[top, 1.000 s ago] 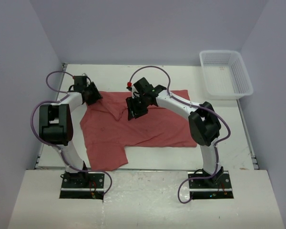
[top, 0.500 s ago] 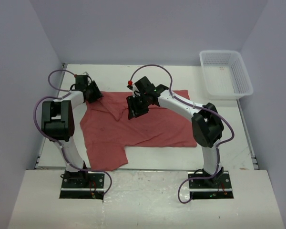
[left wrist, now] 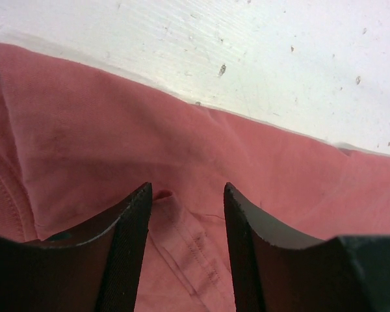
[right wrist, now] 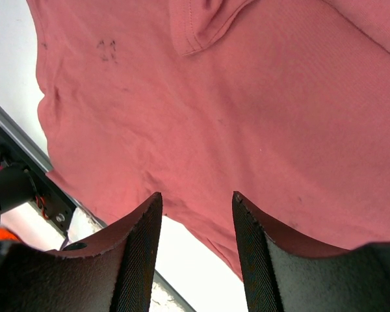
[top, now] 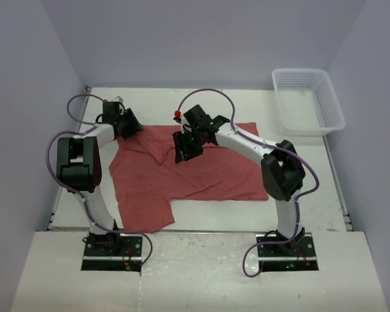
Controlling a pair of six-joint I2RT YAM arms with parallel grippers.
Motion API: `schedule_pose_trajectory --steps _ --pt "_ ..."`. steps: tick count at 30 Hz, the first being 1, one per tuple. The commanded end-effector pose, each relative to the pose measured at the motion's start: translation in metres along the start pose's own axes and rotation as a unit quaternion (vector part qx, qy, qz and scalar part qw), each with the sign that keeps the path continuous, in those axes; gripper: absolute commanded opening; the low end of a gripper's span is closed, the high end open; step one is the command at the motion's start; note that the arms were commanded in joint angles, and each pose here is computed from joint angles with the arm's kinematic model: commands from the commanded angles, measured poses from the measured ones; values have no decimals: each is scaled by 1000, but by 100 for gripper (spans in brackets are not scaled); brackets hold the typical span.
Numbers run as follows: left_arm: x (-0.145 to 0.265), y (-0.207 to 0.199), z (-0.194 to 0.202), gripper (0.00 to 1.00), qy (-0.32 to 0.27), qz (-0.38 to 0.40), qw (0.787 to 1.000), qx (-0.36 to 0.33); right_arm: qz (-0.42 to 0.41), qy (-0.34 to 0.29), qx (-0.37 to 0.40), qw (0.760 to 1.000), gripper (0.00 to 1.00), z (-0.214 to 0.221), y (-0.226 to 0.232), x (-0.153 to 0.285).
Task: Fold and stack the t-shirts
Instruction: Fold the flattened tshirt in 1/3 of the way
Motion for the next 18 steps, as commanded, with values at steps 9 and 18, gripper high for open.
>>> schedule_pose_trajectory --steps 9,18 --pt "7 -13 -6 49 -8 37 999 5 -15 -26 7 1000 49 -9 13 18" --pt "5 -4 0 48 5 12 1000 2 -15 -27 6 999 49 -8 13 20"
Point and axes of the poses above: each gripper's point midway between its finger pads, its own x axis back along the fingers, its own y axis along the line the jaws close on, z = x × y, the point moved 3 cm from there along x, back along the fingers, and after that the axes turned 6 degrees about -x, right-handed, at the moved point
